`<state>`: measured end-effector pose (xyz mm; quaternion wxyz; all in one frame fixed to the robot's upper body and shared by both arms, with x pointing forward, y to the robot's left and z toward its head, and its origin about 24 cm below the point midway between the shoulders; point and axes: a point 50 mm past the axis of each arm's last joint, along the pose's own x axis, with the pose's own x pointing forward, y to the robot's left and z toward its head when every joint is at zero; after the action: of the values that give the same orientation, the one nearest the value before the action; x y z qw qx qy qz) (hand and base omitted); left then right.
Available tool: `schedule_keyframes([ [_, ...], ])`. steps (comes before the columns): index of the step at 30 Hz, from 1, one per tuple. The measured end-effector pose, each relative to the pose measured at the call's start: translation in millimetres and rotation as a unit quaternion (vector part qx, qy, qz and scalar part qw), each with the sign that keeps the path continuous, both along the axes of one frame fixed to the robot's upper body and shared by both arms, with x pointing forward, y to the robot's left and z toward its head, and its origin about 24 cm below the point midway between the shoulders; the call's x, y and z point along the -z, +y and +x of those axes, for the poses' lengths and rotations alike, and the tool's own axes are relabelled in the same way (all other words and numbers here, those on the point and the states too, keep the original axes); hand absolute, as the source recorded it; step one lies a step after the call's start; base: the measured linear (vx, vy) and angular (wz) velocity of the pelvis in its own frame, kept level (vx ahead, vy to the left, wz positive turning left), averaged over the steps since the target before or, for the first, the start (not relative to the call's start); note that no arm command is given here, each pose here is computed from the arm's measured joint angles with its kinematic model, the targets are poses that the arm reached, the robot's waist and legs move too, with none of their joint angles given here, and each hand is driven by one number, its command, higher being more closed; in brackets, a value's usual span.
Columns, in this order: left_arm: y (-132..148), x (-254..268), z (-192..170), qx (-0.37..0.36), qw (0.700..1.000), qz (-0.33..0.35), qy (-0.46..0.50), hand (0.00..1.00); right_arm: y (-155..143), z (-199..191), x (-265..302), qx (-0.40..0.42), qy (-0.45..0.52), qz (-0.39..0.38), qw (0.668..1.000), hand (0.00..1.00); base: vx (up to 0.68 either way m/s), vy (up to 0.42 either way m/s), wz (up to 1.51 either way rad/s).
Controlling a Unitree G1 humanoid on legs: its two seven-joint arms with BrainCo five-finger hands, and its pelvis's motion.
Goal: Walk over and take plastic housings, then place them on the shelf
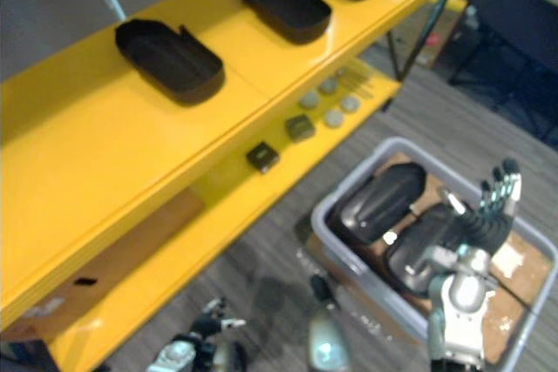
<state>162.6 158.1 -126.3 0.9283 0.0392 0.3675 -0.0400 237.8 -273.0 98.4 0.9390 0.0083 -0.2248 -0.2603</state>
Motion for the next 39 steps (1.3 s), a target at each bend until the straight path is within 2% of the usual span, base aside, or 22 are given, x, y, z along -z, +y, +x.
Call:
schedule_keyframes([
  [4,-6.8,-19.7,28.7,0.050,0.996,0.018,-0.074,0.00,10.6,6.1,7.6,0.006,0.004,0.031,0.999,0.00,-0.06,0.056,0.07],
  [7,-13.5,-31.2,38.0,0.065,0.993,0.000,-0.100,0.00,19.7,-17.2,29.6,0.015,0.028,0.064,0.997,0.00,-0.20,0.143,-0.50],
  [10,-13.3,-29.9,33.8,0.048,0.995,-0.010,-0.084,0.00,25.9,-36.6,34.9,-0.011,0.038,0.055,0.998,0.00,-0.30,0.171,-1.11],
  [14,6.0,-19.4,15.7,0.007,0.999,0.002,-0.047,0.00,31.6,-34.9,27.8,-0.033,0.021,0.030,0.999,0.00,-0.21,0.108,-0.85],
  [17,35.5,-17.4,4.2,-0.048,0.998,0.018,-0.040,0.00,38.7,-18.1,11.3,-0.050,-0.002,-0.003,0.999,0.00,-0.17,-0.039,-0.88],
  [20,68.7,-11.9,-22.7,-0.092,0.994,0.048,-0.016,0.00,37.0,-0.4,-10.0,-0.037,-0.022,-0.034,0.999,0.00,-0.14,-0.138,-0.84],
  [22,85.3,-2.5,-53.8,-0.135,0.989,0.051,0.024,0.00,29.6,4.6,-17.6,-0.010,-0.016,-0.047,0.999,0.00,-0.11,-0.223,-0.69],
  [25,82.6,5.6,-73.3,-0.165,0.984,0.033,0.052,0.00,21.9,7.4,-15.0,0.013,0.014,-0.044,0.999,0.00,-0.04,-0.171,-0.84],
  [33,63.8,4.1,-59.3,-0.225,0.974,-0.033,0.004,0.00,-15.0,19.2,-8.8,0.101,0.044,0.014,0.994,0.00,-0.01,-0.150,-0.55],
  [39,57.8,4.8,-57.2,-0.212,0.977,-0.032,0.004,0.00,-55.2,43.8,3.5,0.158,0.108,0.097,0.977,0.00,-0.05,0.010,-0.15],
])
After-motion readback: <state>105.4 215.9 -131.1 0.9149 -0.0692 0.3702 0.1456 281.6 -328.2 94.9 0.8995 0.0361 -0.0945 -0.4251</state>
